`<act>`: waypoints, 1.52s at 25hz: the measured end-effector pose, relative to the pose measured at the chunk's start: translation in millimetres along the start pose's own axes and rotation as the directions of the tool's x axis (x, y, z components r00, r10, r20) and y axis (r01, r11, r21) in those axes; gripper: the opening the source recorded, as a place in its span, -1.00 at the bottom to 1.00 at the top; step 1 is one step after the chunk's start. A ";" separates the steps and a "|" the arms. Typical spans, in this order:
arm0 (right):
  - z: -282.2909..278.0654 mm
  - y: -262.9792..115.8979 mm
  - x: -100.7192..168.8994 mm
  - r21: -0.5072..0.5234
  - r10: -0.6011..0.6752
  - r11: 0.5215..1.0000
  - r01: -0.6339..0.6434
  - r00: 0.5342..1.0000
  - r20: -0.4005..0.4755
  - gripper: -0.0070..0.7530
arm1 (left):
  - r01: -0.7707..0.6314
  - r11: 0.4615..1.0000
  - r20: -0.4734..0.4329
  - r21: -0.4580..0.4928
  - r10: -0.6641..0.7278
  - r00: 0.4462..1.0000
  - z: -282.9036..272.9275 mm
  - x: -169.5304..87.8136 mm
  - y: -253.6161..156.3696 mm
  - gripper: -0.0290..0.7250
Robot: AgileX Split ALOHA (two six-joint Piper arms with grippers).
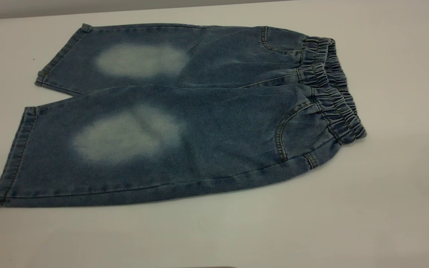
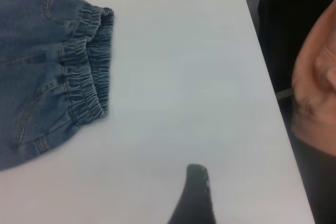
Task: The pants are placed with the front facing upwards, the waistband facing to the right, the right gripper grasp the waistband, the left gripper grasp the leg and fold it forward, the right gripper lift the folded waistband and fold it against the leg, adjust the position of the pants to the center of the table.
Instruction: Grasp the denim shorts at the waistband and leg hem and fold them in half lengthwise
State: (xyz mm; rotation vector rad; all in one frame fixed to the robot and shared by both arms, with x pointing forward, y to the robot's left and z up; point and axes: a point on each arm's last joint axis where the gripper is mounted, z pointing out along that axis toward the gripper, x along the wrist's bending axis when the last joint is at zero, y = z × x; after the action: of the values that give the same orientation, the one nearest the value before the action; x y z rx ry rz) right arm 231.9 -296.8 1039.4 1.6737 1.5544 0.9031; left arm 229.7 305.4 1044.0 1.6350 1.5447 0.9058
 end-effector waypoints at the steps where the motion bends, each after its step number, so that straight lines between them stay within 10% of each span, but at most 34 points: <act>1: 0.0 0.0 0.0 0.000 0.000 1.000 0.000 1.000 0.000 0.46 | 0.000 1.000 0.000 0.000 0.000 1.000 0.0 0.0 0.0 0.54; 38: 0.0 0.0 1.6 0.001 0.013 1.000 -0.013 1.000 -0.018 0.46 | -0.004 1.000 -0.007 0.000 0.004 1.000 0.0 0.7 0.0 0.54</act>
State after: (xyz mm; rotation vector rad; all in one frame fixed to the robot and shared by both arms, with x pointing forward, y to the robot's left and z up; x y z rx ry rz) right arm 231.9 -295.2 1039.5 1.6826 1.5572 0.9270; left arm 229.8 306.1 1044.1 1.6365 1.5472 0.9147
